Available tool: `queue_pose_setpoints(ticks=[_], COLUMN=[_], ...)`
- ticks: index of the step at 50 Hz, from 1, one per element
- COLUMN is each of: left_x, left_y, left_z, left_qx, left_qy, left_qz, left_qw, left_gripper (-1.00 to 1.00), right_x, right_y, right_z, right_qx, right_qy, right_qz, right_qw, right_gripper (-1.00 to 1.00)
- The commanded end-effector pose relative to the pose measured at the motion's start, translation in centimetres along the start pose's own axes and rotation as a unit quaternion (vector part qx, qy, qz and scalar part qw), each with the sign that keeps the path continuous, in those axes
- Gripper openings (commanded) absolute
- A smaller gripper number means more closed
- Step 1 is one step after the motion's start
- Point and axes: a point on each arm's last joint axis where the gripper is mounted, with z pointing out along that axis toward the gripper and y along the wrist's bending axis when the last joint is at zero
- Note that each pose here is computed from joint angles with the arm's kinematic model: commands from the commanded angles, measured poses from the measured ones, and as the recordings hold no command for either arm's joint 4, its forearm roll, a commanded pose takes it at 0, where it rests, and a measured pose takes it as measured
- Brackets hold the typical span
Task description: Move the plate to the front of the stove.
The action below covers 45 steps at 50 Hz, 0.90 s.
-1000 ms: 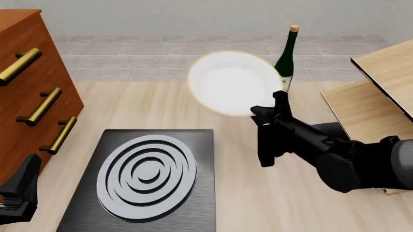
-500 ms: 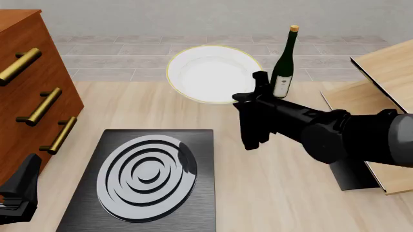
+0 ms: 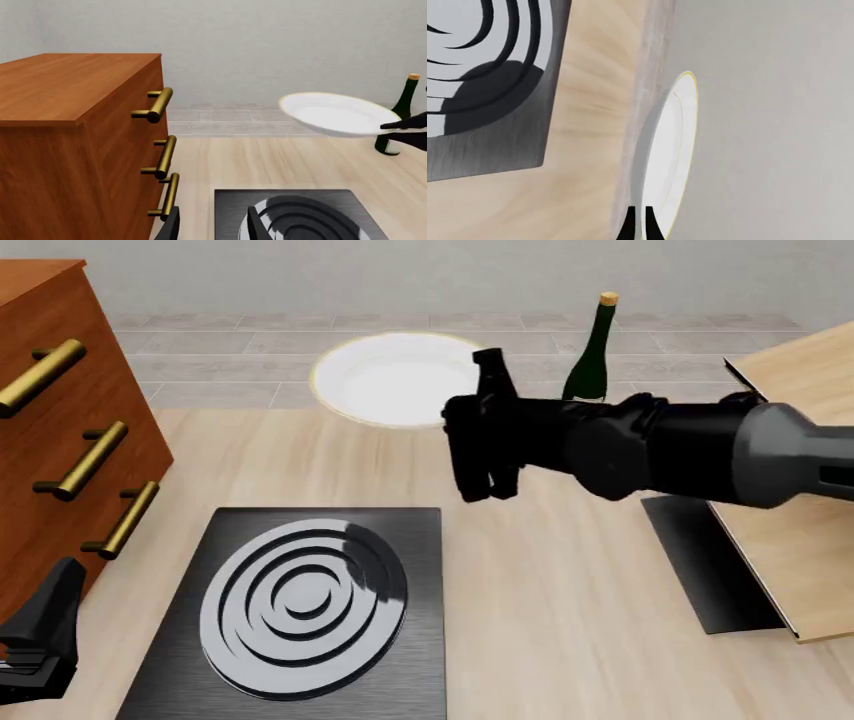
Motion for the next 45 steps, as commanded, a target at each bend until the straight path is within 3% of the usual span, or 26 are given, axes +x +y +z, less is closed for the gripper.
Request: queue_pose_setpoints(ticks=[1,11,16,29,45], left_x=[0.0,0.0,0.0,0.0,0.0], left_y=[0.0,0.0,0.0,0.0,0.0], left_z=[0.0,0.0,0.0,0.0,0.0], left_qx=[0.0,0.0,0.0,0.0,0.0], left_qy=[0.0,0.0,0.0,0.0,0.0], left_qz=[0.0,0.0,0.0,0.0,0.0], left_qw=[1.0,1.0,1.0,1.0,1.0], left_gripper=[1.0,1.0,1.0,1.0,1.0], right_x=[-0.6,-0.7,-1.7,-2.8,-3.4], right_y=[-1.4,-1.8,-2.4,-3.4,-4.4], right_z=[2.2,4.1,4.6,6.6,8.9], right_qx=[-0.009,-0.03,-0.042,-0.063,-0.065], right_qy=[-0.005,-0.003,-0.012,-0.02,-0.024], right_qz=[-0.004,-0.001,0.002,-0.012,-0.018], right_qw=[0.9999,0.9995,0.999,0.9977,0.9974], right_gripper=[-1.0,-1.0,-1.0,-1.0,-1.0])
